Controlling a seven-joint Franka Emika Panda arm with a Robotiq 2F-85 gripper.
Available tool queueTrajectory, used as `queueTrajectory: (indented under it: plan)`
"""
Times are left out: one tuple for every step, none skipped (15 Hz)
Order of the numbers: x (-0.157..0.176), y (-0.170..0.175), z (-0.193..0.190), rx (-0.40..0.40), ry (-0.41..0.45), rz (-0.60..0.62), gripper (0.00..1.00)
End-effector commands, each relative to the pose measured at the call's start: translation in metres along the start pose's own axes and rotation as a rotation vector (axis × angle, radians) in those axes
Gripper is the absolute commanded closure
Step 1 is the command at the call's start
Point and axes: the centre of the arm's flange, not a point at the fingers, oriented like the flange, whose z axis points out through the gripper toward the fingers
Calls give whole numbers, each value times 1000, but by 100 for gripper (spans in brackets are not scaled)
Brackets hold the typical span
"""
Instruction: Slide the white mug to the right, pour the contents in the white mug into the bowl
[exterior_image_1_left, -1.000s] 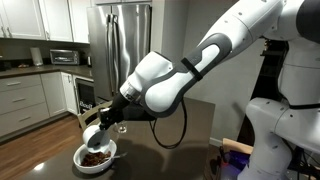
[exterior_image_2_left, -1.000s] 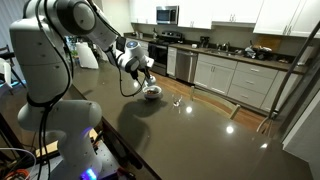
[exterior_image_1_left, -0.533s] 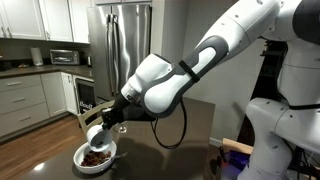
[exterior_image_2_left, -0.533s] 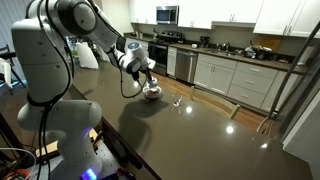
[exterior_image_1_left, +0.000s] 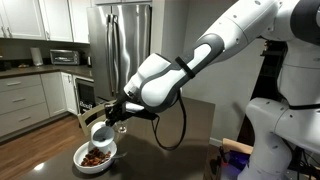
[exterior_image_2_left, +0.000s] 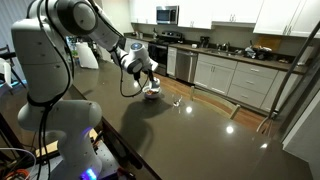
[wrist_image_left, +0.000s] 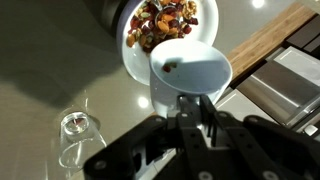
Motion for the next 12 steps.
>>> queueTrajectory:
  plan:
    - [0, 0, 0, 0, 0, 3, 85]
    - [0, 0, 0, 0, 0, 6, 85]
    - [0, 0, 0, 0, 0, 8, 85]
    - [0, 0, 0, 0, 0, 9, 85]
    - [0, 0, 0, 0, 0, 10, 94]
    - [1, 1, 0, -1, 2, 14, 93]
    - [1, 2, 0, -6, 6, 16, 93]
    - [1, 3, 0, -11, 11, 16, 93]
    - [1, 3, -1, -15, 16, 16, 93]
    - [2, 4, -2, -18, 21, 16, 94]
    - [3, 4, -3, -21, 26, 17, 93]
    - [5, 5, -4, -22, 32, 20, 93]
